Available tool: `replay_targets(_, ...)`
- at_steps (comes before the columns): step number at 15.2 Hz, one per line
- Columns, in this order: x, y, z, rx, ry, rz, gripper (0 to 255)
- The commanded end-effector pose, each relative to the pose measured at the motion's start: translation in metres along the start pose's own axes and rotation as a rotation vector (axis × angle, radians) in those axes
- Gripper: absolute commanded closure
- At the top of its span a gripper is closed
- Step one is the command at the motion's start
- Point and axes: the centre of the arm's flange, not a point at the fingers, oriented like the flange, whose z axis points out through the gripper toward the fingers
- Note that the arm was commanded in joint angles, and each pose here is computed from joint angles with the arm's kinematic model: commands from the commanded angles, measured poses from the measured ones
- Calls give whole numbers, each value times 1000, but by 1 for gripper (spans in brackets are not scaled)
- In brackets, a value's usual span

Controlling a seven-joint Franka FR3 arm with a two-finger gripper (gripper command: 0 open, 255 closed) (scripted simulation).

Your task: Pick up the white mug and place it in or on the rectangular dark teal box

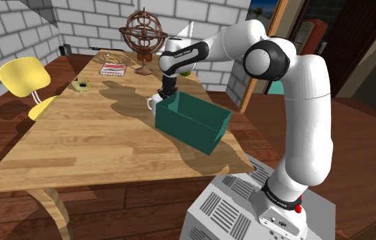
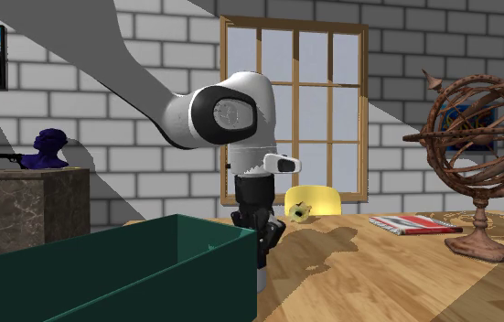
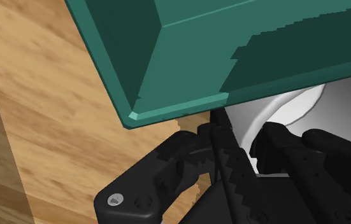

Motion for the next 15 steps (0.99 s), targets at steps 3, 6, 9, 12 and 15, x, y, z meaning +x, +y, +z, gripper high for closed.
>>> replay_targets(3,0,0,-5,0,0,0,255)
replay_targets(6,1,0,-21,0,0,0,255)
replay_targets(9,2,-1,-37,0,0,0,255)
replay_targets(12,3,-1,-53,0,0,0,255)
replay_targets(15,4,-1,-69,0,0,0,255)
